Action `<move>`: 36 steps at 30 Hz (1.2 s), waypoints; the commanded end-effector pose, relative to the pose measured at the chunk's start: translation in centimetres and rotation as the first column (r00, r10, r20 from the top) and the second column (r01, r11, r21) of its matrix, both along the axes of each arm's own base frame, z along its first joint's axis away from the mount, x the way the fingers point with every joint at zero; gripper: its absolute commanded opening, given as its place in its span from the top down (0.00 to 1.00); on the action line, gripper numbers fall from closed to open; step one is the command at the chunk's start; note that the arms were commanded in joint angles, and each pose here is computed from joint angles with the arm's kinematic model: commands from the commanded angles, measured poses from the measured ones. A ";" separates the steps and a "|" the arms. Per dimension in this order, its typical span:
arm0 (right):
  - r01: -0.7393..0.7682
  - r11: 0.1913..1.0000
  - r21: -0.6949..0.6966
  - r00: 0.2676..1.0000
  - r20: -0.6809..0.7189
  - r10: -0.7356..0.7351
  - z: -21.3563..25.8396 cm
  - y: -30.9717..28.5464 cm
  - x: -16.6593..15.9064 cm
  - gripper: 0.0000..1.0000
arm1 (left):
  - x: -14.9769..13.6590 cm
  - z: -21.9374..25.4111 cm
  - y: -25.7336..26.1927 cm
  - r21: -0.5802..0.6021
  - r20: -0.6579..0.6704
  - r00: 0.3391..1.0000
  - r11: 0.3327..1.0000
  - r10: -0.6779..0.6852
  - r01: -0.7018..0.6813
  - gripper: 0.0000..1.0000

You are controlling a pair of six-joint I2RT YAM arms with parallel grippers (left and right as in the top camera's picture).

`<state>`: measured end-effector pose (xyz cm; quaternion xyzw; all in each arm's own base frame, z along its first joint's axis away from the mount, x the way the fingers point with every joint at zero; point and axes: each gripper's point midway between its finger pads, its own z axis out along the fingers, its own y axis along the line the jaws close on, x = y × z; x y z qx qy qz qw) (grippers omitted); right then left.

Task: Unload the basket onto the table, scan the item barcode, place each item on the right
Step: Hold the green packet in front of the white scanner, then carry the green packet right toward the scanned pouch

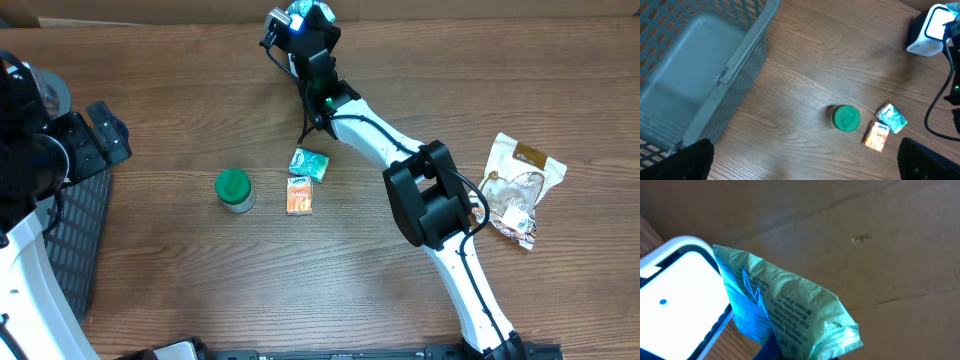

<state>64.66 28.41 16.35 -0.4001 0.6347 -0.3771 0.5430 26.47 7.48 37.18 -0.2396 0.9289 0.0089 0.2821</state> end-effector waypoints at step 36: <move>0.496 0.141 0.857 0.864 -0.469 -0.185 22.8 -14.1 -22.9 0.96 | -0.1 0.3 0.0 0.009 0.008 1.000 1.000 -0.015 0.014 0.00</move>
